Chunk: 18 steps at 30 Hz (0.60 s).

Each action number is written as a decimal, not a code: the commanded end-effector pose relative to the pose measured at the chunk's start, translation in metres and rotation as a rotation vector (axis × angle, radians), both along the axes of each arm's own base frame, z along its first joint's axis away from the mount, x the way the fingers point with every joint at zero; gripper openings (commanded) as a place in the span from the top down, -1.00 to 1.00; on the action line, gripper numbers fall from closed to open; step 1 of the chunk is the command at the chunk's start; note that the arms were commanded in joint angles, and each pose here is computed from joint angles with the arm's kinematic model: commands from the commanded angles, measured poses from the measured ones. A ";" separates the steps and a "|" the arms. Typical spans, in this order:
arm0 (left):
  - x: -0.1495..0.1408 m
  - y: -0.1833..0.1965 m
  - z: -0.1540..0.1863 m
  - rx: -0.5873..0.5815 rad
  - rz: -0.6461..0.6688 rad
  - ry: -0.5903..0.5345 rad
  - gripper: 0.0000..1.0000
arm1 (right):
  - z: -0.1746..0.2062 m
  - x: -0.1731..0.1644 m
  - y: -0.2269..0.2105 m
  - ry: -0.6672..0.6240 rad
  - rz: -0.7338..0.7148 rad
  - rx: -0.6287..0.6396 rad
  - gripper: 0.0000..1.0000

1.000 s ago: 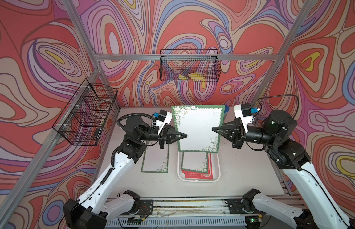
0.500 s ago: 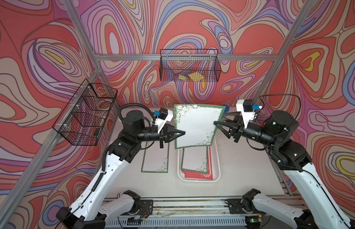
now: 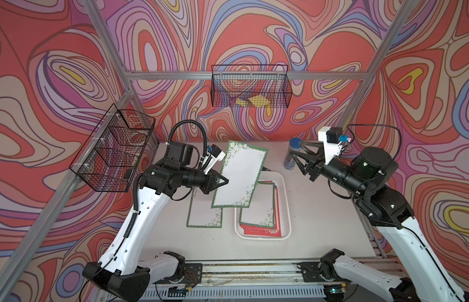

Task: Take out the stationery paper from the storage box
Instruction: Place the stationery paper at the center of the board.

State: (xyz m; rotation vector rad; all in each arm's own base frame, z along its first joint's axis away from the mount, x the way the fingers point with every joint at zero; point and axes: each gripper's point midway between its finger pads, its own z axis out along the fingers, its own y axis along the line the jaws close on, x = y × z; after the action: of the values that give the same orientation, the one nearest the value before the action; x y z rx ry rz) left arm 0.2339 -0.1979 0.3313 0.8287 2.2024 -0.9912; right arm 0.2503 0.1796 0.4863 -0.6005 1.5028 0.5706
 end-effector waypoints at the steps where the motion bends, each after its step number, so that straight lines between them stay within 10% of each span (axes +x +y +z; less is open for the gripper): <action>1: -0.010 0.018 -0.028 0.068 0.051 0.124 1.00 | -0.011 0.008 -0.004 0.022 -0.043 -0.028 -0.06; 18: 0.026 0.052 -0.108 0.147 0.168 0.307 1.00 | -0.029 0.018 -0.006 0.084 -0.081 -0.078 -0.06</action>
State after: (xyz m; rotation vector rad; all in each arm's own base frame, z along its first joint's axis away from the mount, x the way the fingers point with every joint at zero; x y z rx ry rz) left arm 0.2622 -0.1472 0.2290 0.5272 2.5925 -0.9281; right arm 0.2651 0.1746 0.4656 -0.5754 1.5921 0.5041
